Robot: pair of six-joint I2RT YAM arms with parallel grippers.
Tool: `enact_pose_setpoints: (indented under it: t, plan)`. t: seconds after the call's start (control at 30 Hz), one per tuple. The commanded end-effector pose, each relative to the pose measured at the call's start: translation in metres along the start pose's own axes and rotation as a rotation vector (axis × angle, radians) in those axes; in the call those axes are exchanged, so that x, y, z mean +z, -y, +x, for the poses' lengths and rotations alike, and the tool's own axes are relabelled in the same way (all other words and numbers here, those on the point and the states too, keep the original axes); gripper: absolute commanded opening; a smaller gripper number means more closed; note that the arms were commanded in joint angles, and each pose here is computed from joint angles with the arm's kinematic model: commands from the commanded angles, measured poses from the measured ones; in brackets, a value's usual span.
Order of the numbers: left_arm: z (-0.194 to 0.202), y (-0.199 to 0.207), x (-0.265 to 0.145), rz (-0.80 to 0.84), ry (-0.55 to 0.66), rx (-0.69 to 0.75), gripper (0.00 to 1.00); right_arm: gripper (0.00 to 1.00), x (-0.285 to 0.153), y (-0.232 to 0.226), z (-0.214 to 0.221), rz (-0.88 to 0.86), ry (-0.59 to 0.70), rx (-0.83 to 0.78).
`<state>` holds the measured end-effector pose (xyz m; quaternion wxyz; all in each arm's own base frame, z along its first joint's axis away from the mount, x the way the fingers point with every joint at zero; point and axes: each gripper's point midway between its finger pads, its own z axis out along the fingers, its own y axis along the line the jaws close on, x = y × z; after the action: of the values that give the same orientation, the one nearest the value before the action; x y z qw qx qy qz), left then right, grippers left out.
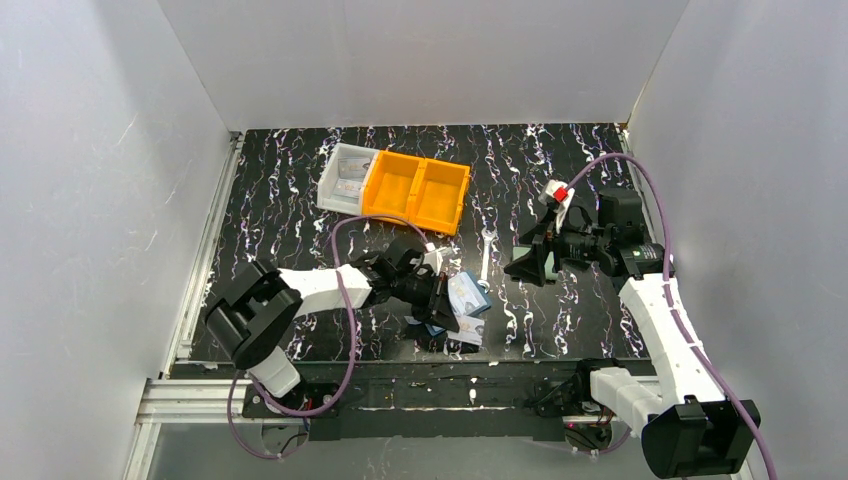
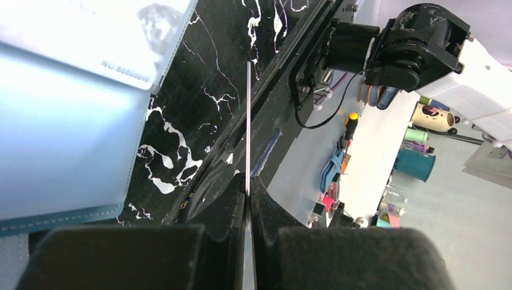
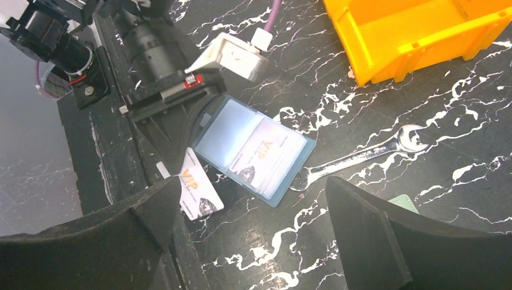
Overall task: Take the credit cards out of the card holder
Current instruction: Place the credit card at the center of the board.
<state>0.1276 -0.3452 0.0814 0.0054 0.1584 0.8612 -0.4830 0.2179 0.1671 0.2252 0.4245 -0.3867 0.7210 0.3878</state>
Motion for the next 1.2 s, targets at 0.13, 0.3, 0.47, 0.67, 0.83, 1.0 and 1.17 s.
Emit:
enact_pose_setpoints:
  t: [0.13, 0.3, 0.47, 0.67, 0.83, 1.0, 1.17]
  plan:
    - [-0.013, 0.009, 0.01, 0.026, -0.038, 0.036, 0.0, 0.98, 0.0, 0.007, -0.005, 0.013, 0.027, -0.018]
    - [-0.023, -0.006, 0.006, -0.03, -0.034, 0.053, 0.0, 0.98, 0.0, 0.007, -0.004, 0.015, 0.029, -0.018]
    - [-0.043, -0.008, -0.014, -0.009, 0.035, 0.034, 0.0, 0.98, 0.001, 0.007, -0.003, 0.013, 0.032, -0.017]
    - [-0.059, -0.017, -0.027, -0.004, 0.058, 0.001, 0.0, 0.98, 0.001, 0.008, -0.002, 0.013, 0.03, -0.012]
    - [-0.074, -0.025, -0.047, -0.017, 0.111, -0.005, 0.0, 0.98, 0.001, 0.008, -0.001, 0.013, 0.029, -0.011]
    - [-0.085, -0.035, -0.073, -0.029, 0.169, -0.043, 0.0, 0.98, 0.001, 0.008, -0.001, 0.013, 0.029, -0.012]
    - [-0.085, -0.05, -0.088, -0.057, 0.166, -0.075, 0.0, 0.98, 0.001, 0.008, -0.001, 0.013, 0.03, -0.011]
